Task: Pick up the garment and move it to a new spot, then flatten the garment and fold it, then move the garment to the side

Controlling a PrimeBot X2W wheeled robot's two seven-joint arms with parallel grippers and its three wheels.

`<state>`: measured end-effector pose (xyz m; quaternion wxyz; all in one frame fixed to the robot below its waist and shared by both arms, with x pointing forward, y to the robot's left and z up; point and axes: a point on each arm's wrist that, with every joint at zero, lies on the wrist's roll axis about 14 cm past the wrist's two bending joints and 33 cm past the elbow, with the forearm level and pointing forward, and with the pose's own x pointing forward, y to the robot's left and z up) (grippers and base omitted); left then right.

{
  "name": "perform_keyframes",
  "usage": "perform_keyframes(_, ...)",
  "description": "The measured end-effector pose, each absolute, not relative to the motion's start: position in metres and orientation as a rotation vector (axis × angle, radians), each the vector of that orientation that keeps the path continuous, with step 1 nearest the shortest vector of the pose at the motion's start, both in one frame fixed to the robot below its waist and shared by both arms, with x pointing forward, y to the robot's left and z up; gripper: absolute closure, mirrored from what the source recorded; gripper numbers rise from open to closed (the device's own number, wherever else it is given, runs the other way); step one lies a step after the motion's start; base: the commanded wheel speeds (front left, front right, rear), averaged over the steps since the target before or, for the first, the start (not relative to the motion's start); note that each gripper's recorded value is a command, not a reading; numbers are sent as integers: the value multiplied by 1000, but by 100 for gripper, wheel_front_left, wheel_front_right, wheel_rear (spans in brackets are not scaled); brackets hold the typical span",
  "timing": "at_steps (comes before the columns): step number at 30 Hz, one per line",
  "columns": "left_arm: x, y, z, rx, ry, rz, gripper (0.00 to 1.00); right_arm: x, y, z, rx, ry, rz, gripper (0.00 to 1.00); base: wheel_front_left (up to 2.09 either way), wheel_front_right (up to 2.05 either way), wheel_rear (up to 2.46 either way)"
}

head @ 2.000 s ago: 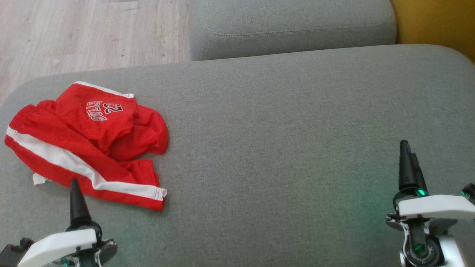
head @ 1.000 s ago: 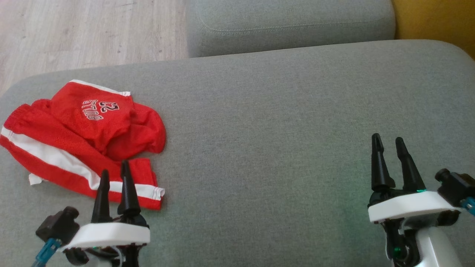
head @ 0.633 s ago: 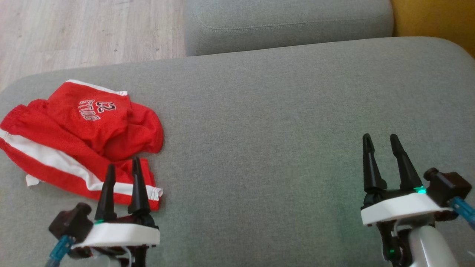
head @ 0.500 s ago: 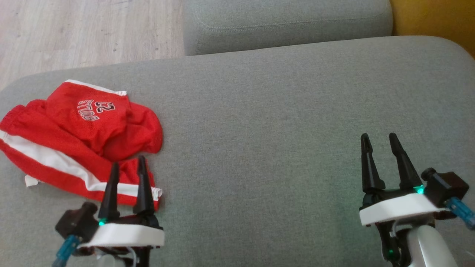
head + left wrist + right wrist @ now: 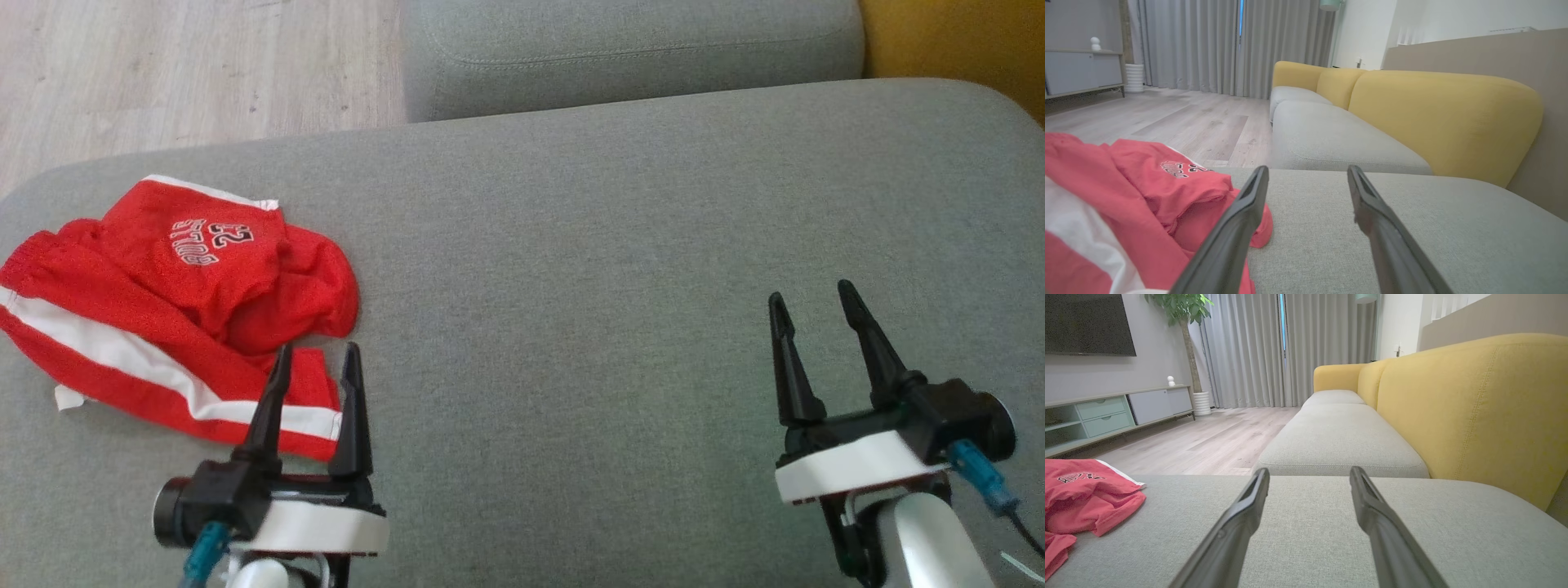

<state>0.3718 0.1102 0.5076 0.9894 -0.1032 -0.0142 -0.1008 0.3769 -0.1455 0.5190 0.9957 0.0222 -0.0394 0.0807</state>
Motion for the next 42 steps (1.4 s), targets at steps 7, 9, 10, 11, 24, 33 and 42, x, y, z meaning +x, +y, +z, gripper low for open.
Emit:
perform_keyframes(7, 369, 104, 509, -106, -51, -228, 0, 376, -135, 524, -30, -110, 200, 0, 0, 0, 0)
perform_keyframes(9, 370, 105, 512, -130, -61, -221, 0, 376, -133, 527, -26, -121, 205, 0, 0, 0, 0)
perform_keyframes(10, 371, 107, 514, -152, -69, -211, 0, 376, -133, 528, -14, -125, 204, 0, 0, 0, 0)
perform_keyframes(11, 372, 110, 516, -175, -74, -205, 0, 376, -134, 529, 17, -126, 197, 0, 0, 0, 0)
perform_keyframes(24, 367, 121, 502, -231, -52, -197, 0, 361, -142, 496, 298, -39, 138, 0, 0, 0, 0)
perform_keyframes(33, 361, 123, 492, -242, -18, -185, 0, 358, -139, 490, 324, -17, 141, 0, 0, 0, 0)
perform_keyframes(42, 354, 141, 493, -241, -26, -129, 0, 360, -117, 492, 334, -11, 206, 0, 0, 0, 0)
